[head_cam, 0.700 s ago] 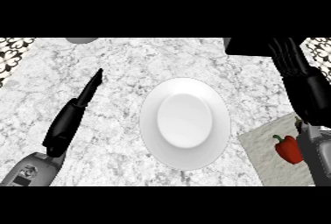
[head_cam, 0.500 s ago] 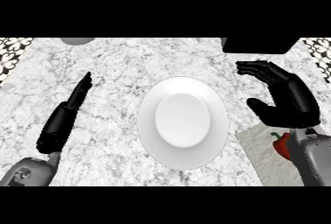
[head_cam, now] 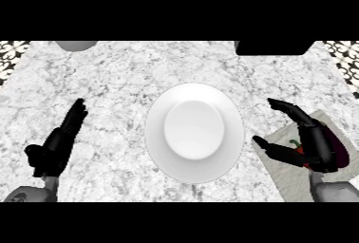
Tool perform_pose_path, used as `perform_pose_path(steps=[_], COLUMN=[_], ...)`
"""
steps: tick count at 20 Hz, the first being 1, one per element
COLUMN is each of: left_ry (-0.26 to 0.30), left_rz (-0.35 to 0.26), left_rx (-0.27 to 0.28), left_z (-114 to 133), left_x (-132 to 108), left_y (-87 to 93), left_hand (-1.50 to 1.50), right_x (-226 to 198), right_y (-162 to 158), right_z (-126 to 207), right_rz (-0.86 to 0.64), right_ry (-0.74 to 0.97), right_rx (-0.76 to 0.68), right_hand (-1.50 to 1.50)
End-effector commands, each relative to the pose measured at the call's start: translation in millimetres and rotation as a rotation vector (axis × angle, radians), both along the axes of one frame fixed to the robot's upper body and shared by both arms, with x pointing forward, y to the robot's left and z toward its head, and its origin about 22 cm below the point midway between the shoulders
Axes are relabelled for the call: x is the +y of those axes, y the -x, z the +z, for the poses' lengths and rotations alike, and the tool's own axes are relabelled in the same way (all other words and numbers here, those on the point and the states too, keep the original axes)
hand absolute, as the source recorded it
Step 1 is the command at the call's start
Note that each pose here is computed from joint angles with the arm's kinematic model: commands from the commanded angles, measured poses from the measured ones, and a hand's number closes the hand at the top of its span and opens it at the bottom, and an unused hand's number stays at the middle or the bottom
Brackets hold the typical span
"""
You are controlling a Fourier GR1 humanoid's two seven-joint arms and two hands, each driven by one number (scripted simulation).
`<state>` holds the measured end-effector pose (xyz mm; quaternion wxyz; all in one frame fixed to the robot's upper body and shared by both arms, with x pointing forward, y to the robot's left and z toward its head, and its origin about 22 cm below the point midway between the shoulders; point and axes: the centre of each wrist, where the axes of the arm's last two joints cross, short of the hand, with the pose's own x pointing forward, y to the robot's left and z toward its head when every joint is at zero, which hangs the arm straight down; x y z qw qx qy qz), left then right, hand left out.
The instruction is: Pick the bell pepper from the placemat and place it in the plate
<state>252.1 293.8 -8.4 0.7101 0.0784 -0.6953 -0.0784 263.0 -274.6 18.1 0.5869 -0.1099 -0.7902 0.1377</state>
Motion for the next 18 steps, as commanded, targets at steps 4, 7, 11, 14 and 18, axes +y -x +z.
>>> perform_pose_path(steps=[4,7,11,14,18], left_ry=[0.040,0.042,0.034,0.021,0.016], left_rz=[0.027,0.034,0.018,0.004,0.014], left_rx=[0.034,0.021,0.016,0.035,0.030], left_z=[-11.0,-24.4,-22.4,-15.6,-13.7], left_x=[-0.3,24.0,9.2,23.1,9.5], left_y=[-2.5,11.1,15.0,11.8,3.2], left_hand=[0.00,0.00,0.00,0.00,0.00], right_x=[-10.8,-41.6,-51.1,-78.8,-83.9], right_y=[58.0,68.2,72.6,81.3,92.4], right_z=[-38.8,-16.0,-5.7,19.4,40.9], right_rz=[-0.087,-0.167,-0.247,-0.226,-0.183], right_ry=[0.121,0.139,0.295,0.457,0.633], right_rx=[-0.109,-0.116,-0.058,0.049,0.237], right_hand=[-1.50,-1.50,-1.50,-1.50,-1.50])
